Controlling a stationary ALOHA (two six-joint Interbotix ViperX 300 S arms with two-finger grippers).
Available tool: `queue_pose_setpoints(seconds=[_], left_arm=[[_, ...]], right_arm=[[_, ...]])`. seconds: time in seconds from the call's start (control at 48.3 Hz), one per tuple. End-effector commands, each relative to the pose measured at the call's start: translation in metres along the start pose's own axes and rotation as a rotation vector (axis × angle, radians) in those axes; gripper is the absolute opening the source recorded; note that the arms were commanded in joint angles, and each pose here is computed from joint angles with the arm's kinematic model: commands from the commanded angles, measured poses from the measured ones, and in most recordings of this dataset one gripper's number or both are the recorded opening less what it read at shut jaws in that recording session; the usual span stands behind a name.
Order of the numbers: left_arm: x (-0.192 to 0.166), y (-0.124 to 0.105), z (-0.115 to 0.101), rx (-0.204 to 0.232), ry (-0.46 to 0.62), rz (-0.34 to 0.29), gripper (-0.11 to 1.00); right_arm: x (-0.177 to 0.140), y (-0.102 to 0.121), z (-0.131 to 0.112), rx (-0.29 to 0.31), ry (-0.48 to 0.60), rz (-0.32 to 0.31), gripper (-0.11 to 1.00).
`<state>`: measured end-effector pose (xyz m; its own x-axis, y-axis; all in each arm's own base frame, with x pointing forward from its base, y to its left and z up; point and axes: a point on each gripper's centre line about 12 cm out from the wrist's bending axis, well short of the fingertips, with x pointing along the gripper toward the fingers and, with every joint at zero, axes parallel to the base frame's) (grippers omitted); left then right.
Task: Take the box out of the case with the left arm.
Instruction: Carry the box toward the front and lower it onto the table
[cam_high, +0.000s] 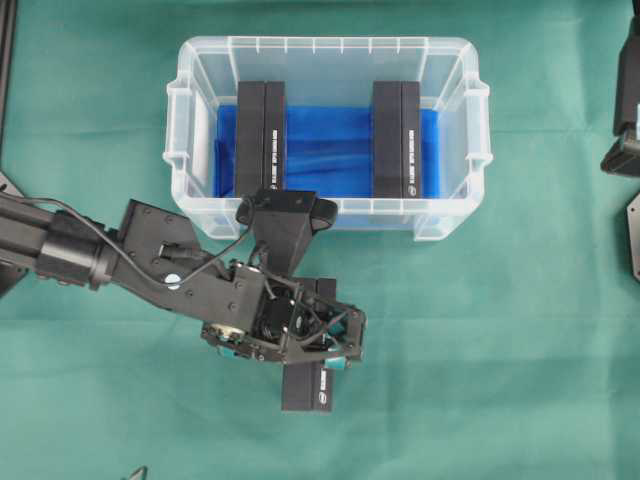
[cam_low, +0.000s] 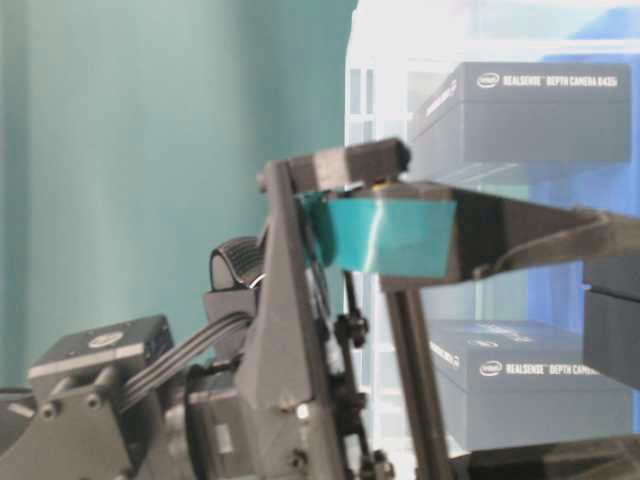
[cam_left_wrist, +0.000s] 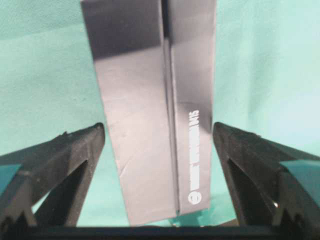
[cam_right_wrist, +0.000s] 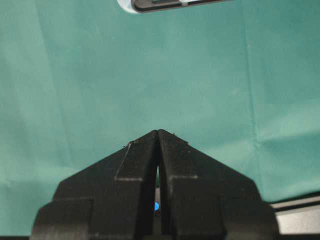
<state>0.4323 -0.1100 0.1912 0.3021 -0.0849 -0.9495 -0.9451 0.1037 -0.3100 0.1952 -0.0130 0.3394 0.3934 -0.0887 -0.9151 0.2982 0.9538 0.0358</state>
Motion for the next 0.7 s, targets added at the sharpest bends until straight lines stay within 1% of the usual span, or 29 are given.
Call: queue_pose_setpoints(seconds=[0.0,0.041,0.186,0.269,0.435,0.559,0.6,0.683], left_arm=[[-0.025,-0.005,-0.002,0.008,0.004,-0.050,0.92],[-0.028,-0.006,-0.001,0.006,0.004,-0.052,0.92],[-0.048,-0.011,-0.003,0.008,0.009,-0.090,0.92],[-0.061,-0.015,-0.003,0.008,0.008,-0.095,0.92],[-0.094,-0.023,0.002,0.021,-0.033,-0.063,0.92],[-0.118,-0.026,0.007,0.014,-0.055,-0.034,0.91],[-0.125,-0.026,0.009,0.012,-0.060,-0.030,0.90],[-0.134,-0.029,0.011,0.011,-0.069,-0.042,0.90]], right_arm=[[-0.004,0.000,0.003,0.002,-0.023,0.004,0.00],[-0.005,0.000,0.004,0.002,-0.024,0.004,0.00],[-0.005,0.000,0.003,0.002,-0.023,0.004,0.00],[-0.004,0.000,0.004,0.002,-0.021,0.003,0.00],[-0.005,0.000,0.003,0.002,-0.023,0.004,0.00],[-0.005,0.000,0.004,0.002,-0.026,0.004,0.00],[-0.005,0.000,0.004,0.002,-0.023,0.004,0.00],[-0.005,0.000,0.004,0.003,-0.024,0.005,0.00]])
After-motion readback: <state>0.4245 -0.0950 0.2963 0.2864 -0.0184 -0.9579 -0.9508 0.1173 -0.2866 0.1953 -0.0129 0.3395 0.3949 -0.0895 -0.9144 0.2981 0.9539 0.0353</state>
